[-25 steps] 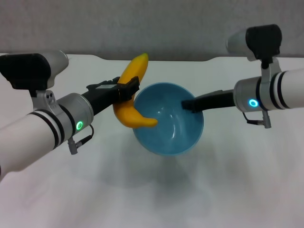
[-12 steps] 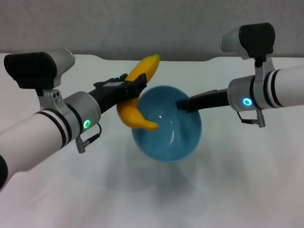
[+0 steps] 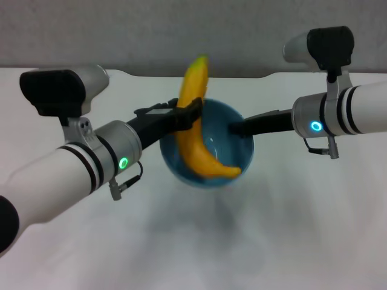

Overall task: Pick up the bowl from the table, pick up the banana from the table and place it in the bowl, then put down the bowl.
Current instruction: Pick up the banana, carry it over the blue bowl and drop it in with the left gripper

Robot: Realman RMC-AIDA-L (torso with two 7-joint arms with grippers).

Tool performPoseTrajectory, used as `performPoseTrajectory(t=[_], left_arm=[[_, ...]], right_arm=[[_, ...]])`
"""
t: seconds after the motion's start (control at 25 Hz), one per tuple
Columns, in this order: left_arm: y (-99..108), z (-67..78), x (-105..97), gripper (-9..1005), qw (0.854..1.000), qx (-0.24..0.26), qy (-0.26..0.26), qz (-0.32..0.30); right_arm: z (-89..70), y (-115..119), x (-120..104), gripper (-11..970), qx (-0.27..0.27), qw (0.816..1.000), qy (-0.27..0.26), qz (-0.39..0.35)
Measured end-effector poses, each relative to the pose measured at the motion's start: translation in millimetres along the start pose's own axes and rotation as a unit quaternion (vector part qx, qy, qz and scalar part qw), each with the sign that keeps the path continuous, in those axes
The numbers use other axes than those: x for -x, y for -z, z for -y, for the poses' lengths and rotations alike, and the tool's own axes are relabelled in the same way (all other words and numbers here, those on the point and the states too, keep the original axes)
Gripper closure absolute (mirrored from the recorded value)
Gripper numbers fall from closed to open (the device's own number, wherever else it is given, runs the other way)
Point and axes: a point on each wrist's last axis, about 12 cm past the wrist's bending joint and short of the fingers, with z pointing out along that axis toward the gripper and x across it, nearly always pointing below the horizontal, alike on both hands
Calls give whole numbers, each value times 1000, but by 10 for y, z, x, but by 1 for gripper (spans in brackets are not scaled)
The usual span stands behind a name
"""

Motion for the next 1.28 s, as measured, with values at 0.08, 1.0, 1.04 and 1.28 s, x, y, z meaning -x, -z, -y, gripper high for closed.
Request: performPoseTrajectory(t=[0.08, 1.0, 1.04, 1.28], left_arm=[[-2, 23, -4, 507, 1000, -3, -2, -1], [54, -5, 48, 250, 1000, 7, -5, 26], [59, -3, 52, 229, 1000, 7, -5, 27], [97, 16, 110, 119, 999, 5, -20, 39]], right_arm=[[3, 2, 4, 924, -1, 1000, -1, 1], [51, 1, -80, 925, -5, 1000, -10, -9], [54, 2, -81, 924, -6, 1000, -11, -8], [93, 1, -150, 920, -9, 1000, -21, -17]])
